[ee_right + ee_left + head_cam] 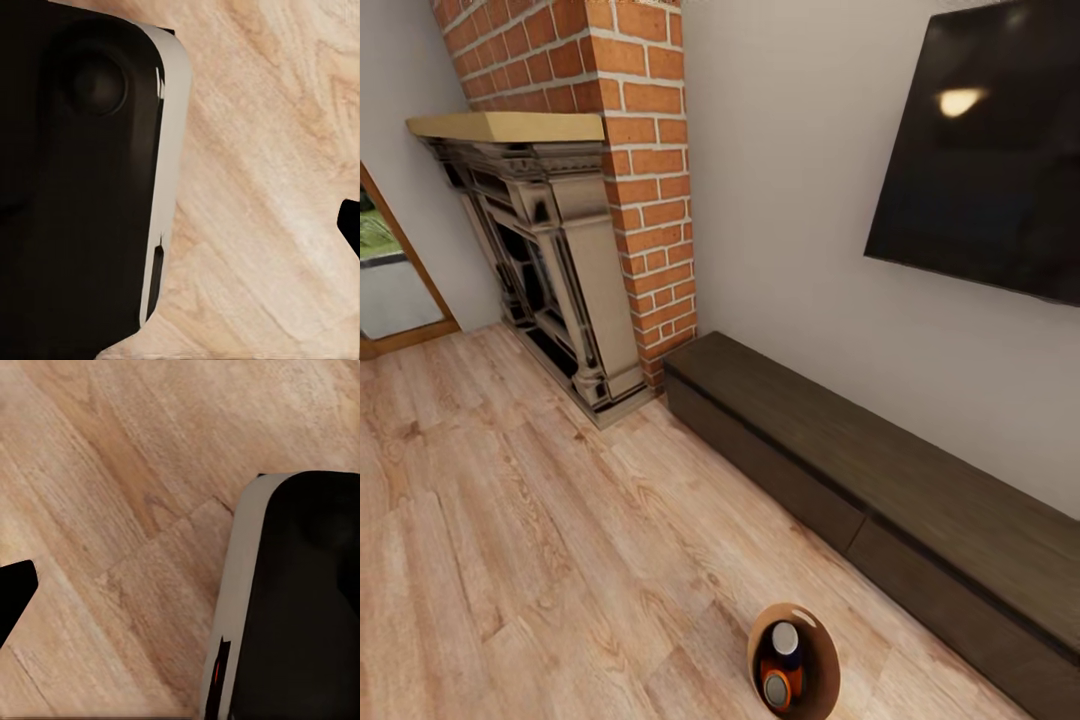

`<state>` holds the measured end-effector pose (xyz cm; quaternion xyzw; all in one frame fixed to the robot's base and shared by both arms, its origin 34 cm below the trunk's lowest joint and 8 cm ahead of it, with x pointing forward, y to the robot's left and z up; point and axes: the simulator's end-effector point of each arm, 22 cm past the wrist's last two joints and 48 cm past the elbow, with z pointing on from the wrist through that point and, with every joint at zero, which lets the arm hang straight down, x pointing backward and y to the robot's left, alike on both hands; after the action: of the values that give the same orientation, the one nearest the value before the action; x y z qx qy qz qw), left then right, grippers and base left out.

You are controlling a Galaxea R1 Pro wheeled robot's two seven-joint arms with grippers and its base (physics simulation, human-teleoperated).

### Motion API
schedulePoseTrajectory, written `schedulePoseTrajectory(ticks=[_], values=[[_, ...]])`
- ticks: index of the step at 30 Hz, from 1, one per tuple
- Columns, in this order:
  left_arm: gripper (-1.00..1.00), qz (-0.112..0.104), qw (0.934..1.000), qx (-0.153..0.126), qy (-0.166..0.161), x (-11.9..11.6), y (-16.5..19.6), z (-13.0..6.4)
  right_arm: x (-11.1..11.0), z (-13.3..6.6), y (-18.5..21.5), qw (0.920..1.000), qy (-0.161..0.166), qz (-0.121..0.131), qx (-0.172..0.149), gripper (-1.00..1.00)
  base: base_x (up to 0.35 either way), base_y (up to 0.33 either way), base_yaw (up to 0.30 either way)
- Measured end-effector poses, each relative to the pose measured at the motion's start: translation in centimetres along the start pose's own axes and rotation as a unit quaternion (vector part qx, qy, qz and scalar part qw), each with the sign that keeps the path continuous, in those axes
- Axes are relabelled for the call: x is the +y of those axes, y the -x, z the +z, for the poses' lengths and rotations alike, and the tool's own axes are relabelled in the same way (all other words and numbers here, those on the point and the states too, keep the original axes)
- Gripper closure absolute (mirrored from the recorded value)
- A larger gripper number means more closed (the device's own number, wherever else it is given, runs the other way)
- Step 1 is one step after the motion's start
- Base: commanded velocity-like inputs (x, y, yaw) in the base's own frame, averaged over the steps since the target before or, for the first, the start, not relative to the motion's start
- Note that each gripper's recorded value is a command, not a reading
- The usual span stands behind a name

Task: Put the three can of soda from the living room inside the tash can in the kitchen.

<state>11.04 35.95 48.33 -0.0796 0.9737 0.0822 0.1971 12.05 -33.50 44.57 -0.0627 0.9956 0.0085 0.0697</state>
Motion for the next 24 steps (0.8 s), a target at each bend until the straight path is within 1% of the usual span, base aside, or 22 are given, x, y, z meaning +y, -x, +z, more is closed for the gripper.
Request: schedulePoseTrajectory(ticks=[5, 9, 12, 17, 24], values=[[-1.0, -0.001, 1.0, 0.0, 0.0, 0.0, 0.0, -1.1, 0.5, -1.2, -1.0, 0.9999, 0.002, 0.003, 0.01, -1.0, 0.0, 0.0, 0.0], [-1.0, -0.006, 1.0, 0.003, -0.005, -0.9, -0.4, -2.2, 1.1, -2.0, -1.5, 0.9999, 0.005, 0.005, 0.015, -1.0, 0.0, 0.0, 0.0], [-1.0, -0.007, 1.0, 0.003, -0.005, -1.0, -0.3, -2.8, 1.4, -2.6, -1.9, 0.9998, 0.005, 0.006, 0.018, -1.0, 0.0, 0.0, 0.0], [-1.0, -0.006, 0.9999, 0.004, -0.008, -1.2, -0.1, -3.7, 1.2, -3.5, -2.1, 0.9997, -0.004, 0.007, 0.021, -1.0, 0.0, 0.0, 0.0], [-1.0, -0.005, 0.9998, 0.016, -0.011, -1.2, -0.3, -4.8, 0.9, -4.7, -2.1, 0.9997, -0.011, 0.007, 0.022, -1.0, 0.0, 0.0, 0.0]])
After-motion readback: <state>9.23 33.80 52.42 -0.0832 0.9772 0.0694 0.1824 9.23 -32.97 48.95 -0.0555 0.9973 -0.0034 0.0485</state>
